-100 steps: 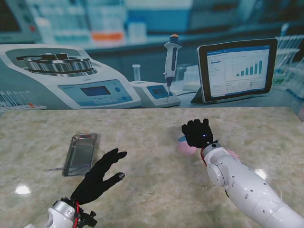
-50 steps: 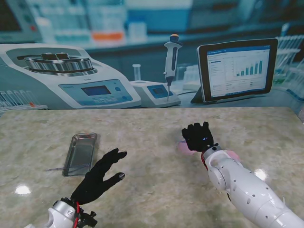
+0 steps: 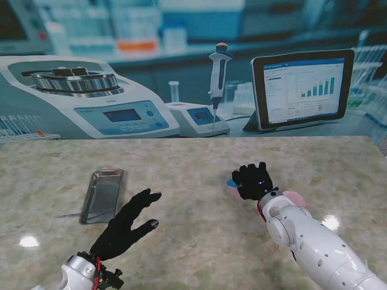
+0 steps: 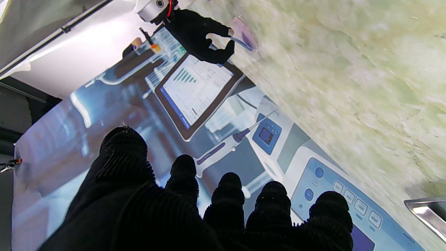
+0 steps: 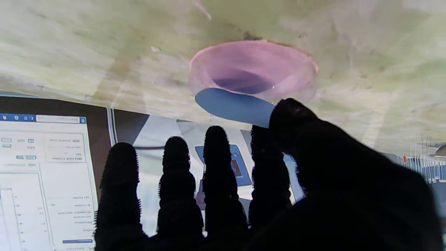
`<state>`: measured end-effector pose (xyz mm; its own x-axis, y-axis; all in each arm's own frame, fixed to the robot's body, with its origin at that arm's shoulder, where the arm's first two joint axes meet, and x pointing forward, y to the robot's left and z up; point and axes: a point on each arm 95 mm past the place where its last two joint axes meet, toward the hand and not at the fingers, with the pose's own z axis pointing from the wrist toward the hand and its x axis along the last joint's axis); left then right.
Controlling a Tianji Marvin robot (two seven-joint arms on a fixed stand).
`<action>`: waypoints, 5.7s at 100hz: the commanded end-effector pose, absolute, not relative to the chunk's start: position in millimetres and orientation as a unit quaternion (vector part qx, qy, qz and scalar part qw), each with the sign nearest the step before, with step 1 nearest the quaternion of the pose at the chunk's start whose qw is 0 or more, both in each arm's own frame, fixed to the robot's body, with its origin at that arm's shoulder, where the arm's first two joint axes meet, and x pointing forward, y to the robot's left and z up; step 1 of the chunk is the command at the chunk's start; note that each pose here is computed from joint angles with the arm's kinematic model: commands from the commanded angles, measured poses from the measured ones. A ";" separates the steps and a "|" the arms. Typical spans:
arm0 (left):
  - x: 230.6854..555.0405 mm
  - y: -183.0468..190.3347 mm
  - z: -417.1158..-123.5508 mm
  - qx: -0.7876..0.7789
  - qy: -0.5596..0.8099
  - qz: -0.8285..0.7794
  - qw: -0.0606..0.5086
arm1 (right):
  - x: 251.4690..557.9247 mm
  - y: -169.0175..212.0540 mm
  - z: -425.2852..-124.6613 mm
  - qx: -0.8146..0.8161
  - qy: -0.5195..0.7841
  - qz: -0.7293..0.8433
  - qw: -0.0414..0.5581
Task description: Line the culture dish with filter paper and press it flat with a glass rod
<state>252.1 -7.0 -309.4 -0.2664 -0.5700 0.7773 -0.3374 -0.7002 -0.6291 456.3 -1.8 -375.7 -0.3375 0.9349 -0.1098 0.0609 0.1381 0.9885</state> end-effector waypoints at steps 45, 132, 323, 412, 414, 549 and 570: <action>249.5 -8.4 -310.2 -0.601 0.378 -0.700 0.079 | 447.6 -4.4 -376.2 0.410 0.653 0.494 0.402; 250.0 -11.0 -312.3 -0.604 0.370 -0.702 0.069 | 408.7 24.3 -316.7 0.451 0.584 0.574 0.355; 301.8 32.2 -290.3 -0.594 0.360 -0.695 0.189 | 308.5 80.3 -344.6 0.587 0.408 0.691 0.101; 326.7 148.0 -304.0 -0.591 0.505 -0.502 0.380 | 303.0 76.2 -337.1 0.590 0.395 0.697 0.101; 327.2 149.9 -304.7 -0.591 0.507 -0.497 0.384 | 303.1 76.2 -337.1 0.590 0.395 0.697 0.101; 342.1 182.1 -345.1 -0.585 0.602 -0.340 0.426 | 303.5 75.0 -337.3 0.592 0.394 0.696 0.098; 343.5 182.3 -350.9 -0.587 0.604 -0.333 0.424 | 303.5 75.1 -337.4 0.593 0.395 0.695 0.098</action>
<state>344.4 181.0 -348.0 0.0442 -0.9925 -0.1142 -0.4155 0.0857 -0.9056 306.5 72.8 -336.9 -0.2844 0.6101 0.7395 0.3244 -0.6647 0.6730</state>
